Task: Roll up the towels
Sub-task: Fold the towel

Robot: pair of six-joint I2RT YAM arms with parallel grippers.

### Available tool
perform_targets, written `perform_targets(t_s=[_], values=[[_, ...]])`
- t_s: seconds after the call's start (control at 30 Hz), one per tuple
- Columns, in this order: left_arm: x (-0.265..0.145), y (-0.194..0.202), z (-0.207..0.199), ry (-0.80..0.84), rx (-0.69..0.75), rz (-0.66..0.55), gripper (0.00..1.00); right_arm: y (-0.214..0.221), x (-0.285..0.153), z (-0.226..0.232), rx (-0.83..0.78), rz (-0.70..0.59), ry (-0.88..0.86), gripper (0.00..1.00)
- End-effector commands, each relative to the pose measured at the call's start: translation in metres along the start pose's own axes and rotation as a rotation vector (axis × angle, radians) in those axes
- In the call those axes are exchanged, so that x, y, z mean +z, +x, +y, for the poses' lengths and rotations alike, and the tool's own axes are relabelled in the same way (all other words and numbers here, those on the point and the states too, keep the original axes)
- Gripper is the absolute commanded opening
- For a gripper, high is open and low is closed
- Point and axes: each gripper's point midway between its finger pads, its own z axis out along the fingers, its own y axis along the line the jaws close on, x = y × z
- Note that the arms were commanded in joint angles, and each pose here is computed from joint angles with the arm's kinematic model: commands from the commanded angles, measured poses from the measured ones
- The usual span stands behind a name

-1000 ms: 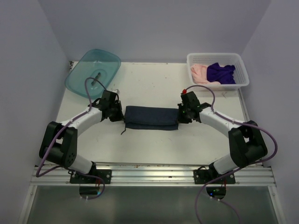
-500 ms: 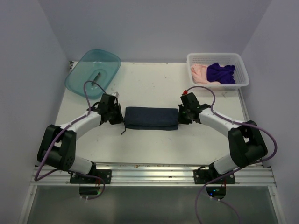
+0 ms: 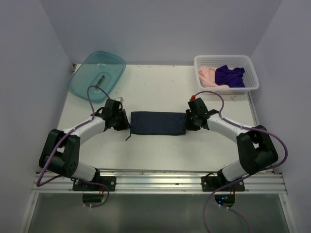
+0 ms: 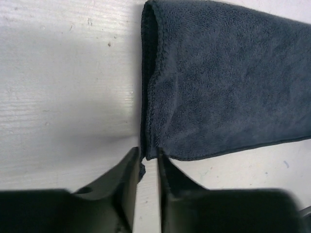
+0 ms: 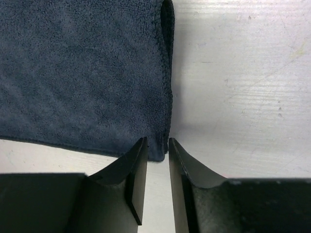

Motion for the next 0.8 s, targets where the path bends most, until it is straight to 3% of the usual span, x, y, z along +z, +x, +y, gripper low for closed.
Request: perform_targets(t_s=[0.0,0.07,0.1,0.2,0.37,0.43,0.47,0.57,0.77], values=[[-0.003,-0.004,-0.004,0.026,-0.026,-0.022,0.29,-0.009,-0.006,0.001,-0.003,-0.045,-0.003,0.30],[-0.008,-0.007,-0.008,0.040,-0.025,-0.035,0.37,-0.012,-0.011,0.001,-0.010,-0.055,0.004,0.32],[-0.011,-0.007,-0.007,0.035,-0.025,-0.036,0.46,-0.014,-0.013,0.000,-0.012,-0.063,0.008,0.34],[-0.024,-0.017,-0.011,0.032,-0.020,-0.074,0.49,-0.020,-0.021,0.001,-0.021,-0.084,0.014,0.35],[-0.033,-0.039,-0.028,0.068,-0.001,-0.132,0.47,-0.035,-0.030,0.009,-0.019,-0.121,0.000,0.33],[-0.032,-0.044,-0.038,0.093,0.008,-0.133,0.44,-0.040,-0.027,0.019,-0.029,-0.120,-0.020,0.26],[-0.029,-0.048,-0.050,0.109,0.027,-0.132,0.43,-0.041,-0.027,0.024,-0.044,-0.117,-0.025,0.17],[-0.017,-0.057,-0.068,0.129,0.050,-0.127,0.41,-0.053,-0.019,0.035,-0.061,-0.120,-0.030,0.11],[0.017,-0.081,-0.065,0.061,0.068,-0.129,0.39,-0.079,0.003,0.046,-0.094,-0.109,0.002,0.11]])
